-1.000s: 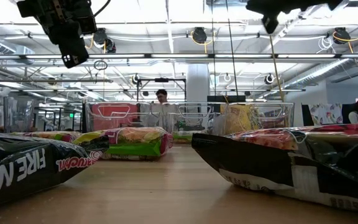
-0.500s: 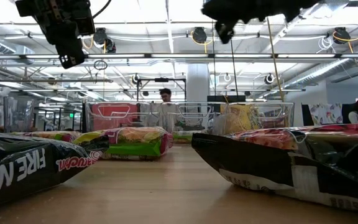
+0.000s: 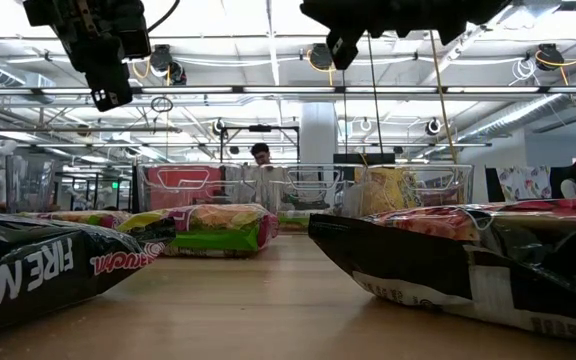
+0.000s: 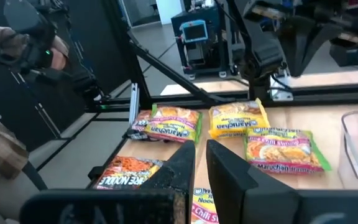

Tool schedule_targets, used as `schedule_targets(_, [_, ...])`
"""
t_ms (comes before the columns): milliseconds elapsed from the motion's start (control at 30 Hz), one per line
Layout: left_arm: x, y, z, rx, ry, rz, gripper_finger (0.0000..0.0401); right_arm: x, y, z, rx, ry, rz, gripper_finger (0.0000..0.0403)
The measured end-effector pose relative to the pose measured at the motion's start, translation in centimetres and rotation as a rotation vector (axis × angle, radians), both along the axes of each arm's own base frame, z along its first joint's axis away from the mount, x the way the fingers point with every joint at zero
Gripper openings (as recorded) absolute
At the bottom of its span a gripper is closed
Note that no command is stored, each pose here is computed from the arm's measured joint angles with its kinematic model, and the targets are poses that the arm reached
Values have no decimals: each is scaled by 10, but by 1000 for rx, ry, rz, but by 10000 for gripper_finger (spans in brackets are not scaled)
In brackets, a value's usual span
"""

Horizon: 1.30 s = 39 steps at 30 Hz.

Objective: Sort Maruchan noodles
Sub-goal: Put the green noodle pack into the center transparent bin

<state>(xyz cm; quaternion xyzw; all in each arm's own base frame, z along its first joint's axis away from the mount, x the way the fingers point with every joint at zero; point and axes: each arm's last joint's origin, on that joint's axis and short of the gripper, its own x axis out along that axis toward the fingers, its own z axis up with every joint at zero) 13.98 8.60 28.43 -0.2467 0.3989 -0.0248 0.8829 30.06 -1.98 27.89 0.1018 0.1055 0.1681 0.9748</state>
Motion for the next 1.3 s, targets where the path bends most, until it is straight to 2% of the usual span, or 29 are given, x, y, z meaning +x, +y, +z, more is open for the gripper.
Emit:
schedule_targets(300, [3,-7,-1,-88,42,40,9,-3,0,5,-9,-18,1,38])
schedule_targets(433, [9,-15,-4,-141,86,14,24,-3,0,5,-9,-17,1,38])
schedule_targets(600, [13,-31,-12,-203,209,-75,53,-3,0,5,-9,-17,1,38])
schedule_targets(800, [12,-50,-19,-260,370,-179,56,-3,0,5,-9,-17,1,38])
schedule_targets(1067, [26,-68,-28,-244,413,-317,56,-3,0,5,-8,-16,2,38])
schedule_targets(1300, [31,-89,-60,-212,494,-517,56,-3,0,5,-7,-14,4,38])
